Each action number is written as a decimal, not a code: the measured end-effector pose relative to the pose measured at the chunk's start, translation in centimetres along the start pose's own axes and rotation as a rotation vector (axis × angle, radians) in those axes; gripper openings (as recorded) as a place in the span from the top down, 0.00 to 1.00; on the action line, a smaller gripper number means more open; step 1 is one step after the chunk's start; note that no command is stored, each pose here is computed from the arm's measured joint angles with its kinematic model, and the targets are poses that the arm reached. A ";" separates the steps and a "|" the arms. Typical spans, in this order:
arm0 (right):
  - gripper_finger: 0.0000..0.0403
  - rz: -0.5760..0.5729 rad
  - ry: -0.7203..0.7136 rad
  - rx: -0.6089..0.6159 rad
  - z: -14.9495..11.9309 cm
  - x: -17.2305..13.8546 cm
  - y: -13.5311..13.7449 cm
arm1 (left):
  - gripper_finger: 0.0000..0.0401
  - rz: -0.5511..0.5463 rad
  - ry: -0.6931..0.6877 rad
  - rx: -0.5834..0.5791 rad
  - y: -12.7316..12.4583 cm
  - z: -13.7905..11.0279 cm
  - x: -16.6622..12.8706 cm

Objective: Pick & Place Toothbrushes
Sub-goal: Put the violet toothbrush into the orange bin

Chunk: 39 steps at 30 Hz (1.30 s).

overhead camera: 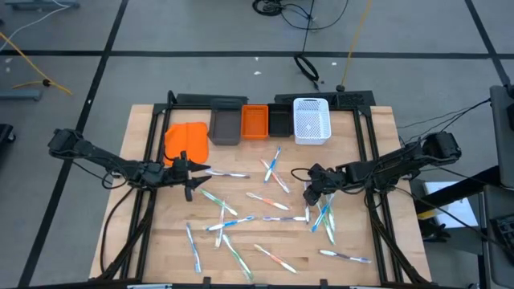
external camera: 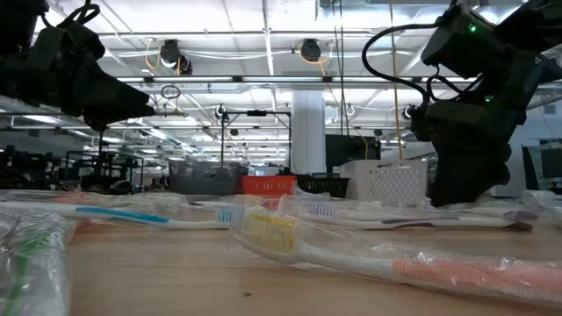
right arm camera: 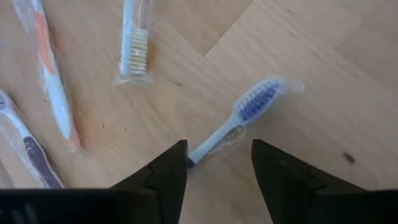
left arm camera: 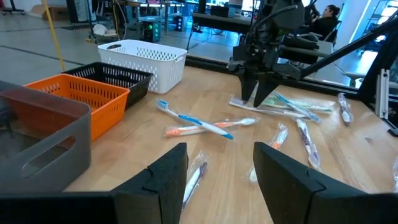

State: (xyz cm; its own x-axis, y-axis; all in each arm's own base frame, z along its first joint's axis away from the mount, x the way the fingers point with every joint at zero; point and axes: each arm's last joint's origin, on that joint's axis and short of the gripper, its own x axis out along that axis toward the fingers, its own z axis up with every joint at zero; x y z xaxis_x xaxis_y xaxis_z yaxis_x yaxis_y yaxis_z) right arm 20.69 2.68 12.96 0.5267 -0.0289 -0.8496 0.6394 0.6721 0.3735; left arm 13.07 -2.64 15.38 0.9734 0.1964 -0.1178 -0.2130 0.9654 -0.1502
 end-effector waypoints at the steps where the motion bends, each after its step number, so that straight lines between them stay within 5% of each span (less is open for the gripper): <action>1: 0.59 0.000 0.000 0.000 0.0 0.1 0.0 | 0.54 0.000 0.000 0.000 0.0 0.0 0.0; 10: 0.65 -0.002 -0.001 0.017 0.0 0.2 0.0 | 0.54 0.001 0.000 0.000 0.0 0.0 0.0; 19: 0.97 0.002 0.004 0.007 0.0 0.2 0.0 | 0.54 0.001 0.000 -0.001 0.0 0.0 0.0; 26: 1.00 0.020 -0.011 -0.001 0.1 -0.3 0.1 | 0.54 -0.001 -0.006 -0.005 0.0 0.1 0.0; 39: 1.00 0.340 -0.429 -0.195 3.1 -4.0 3.3 | 0.54 -0.043 -0.143 -0.172 -0.3 1.5 -0.1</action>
State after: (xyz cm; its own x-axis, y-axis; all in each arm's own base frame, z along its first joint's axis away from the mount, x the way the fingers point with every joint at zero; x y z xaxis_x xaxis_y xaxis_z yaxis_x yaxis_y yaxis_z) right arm 22.44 2.68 18.72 0.8905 -0.0574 -0.4514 0.3008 0.8185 0.4894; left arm 13.14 -2.67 16.96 0.9814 0.1896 0.0310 -0.1701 0.9324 -0.3188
